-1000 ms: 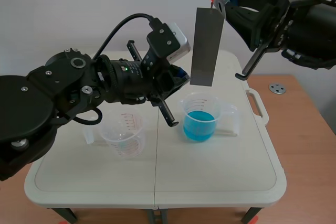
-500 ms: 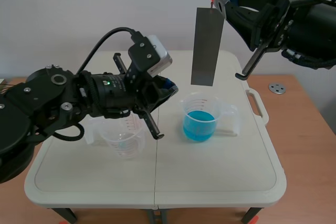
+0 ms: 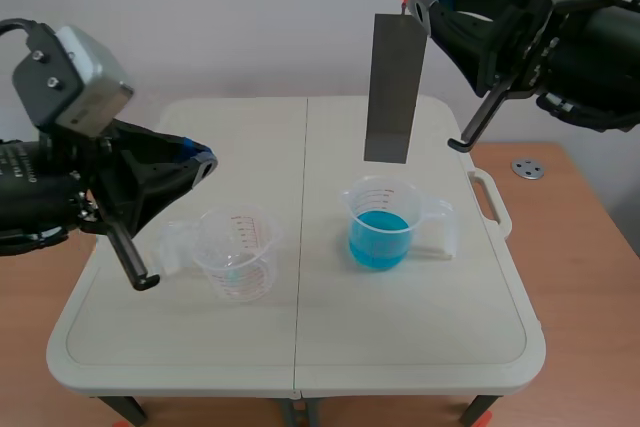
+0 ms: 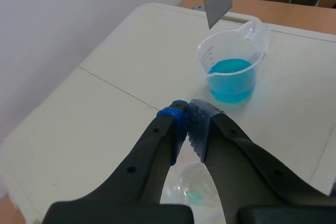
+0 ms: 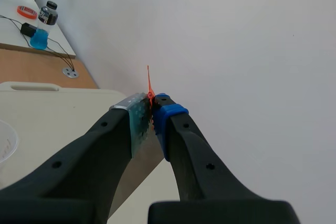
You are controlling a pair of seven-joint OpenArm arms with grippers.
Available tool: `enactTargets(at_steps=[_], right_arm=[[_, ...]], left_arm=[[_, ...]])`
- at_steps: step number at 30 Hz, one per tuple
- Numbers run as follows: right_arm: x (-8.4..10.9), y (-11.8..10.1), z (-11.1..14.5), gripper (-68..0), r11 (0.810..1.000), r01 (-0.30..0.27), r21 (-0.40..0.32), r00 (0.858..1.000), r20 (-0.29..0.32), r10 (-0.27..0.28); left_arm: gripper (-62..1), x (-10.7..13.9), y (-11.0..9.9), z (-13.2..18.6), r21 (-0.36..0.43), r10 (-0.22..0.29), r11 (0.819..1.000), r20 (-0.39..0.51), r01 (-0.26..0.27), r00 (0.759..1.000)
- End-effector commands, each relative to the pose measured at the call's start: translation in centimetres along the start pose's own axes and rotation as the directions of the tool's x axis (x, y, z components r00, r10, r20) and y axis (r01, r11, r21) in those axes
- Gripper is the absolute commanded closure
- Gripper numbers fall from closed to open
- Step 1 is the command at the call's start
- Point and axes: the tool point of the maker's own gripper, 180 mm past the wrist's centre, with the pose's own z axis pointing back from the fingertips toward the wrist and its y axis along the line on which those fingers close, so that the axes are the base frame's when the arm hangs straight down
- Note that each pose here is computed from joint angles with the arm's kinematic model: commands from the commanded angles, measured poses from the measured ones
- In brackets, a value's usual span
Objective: Hold the metal plate by the orange handle, dip it into the blue solution, take it out and point at it, then put the plate back in the beaker on the left.
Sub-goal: 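Put the plate into the left beaker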
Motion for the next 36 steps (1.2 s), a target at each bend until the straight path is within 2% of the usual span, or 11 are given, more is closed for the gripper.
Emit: enactTargets(at_steps=[1, 9, 17, 22, 28, 33, 36], right_arm=[[1.2, -0.8, 0.1, -1.3, 1.0, -0.022, -0.006, 0.999, 0.036, 0.022], [1.3, -0.8, 0.1, -1.3, 1.0, -0.022, -0.006, 0.999, 0.04, 0.022], [1.7, -0.8, -0.1, -1.3, 1.0, -0.025, -0.004, 0.998, 0.061, 0.025], [2.1, 0.0, -0.8, -1.3, 1.0, -0.018, 0.024, 0.997, 0.08, 0.016], [2.8, 1.0, -2.1, -1.3, 0.997, -0.021, 0.071, 0.994, 0.111, 0.013], [3.6, 1.9, -3.6, -1.3, 0.994, -0.027, 0.107, 0.99, 0.137, 0.012], [3.9, 2.3, -4.5, -1.3, 0.993, -0.022, 0.114, 0.99, 0.143, 0.005]], left_arm=[[-1.6, 0.2, -0.1, 1.0, 0.01, 0.025, 1.0, 0.01, -0.026, 1.0], [-1.6, -0.2, -0.3, 5.6, 0.068, 0.07, 0.995, -0.028, -0.068, 0.997], [-1.6, -3.1, -0.5, 10.0, 0.132, 0.125, 0.985, -0.122, -0.109, 0.985], [-1.6, -5.3, -1.7, 12.5, 0.172, 0.194, 0.972, -0.204, -0.159, 0.96], [-1.6, -7.1, -3.6, 14.6, 0.234, 0.285, 0.945, -0.258, -0.226, 0.923], [-1.6, -8.2, -5.1, 15.5, 0.267, 0.325, 0.931, -0.294, -0.25, 0.899], [-1.6, -8.8, -5.8, 15.9, 0.28, 0.332, 0.928, -0.317, -0.247, 0.888]])
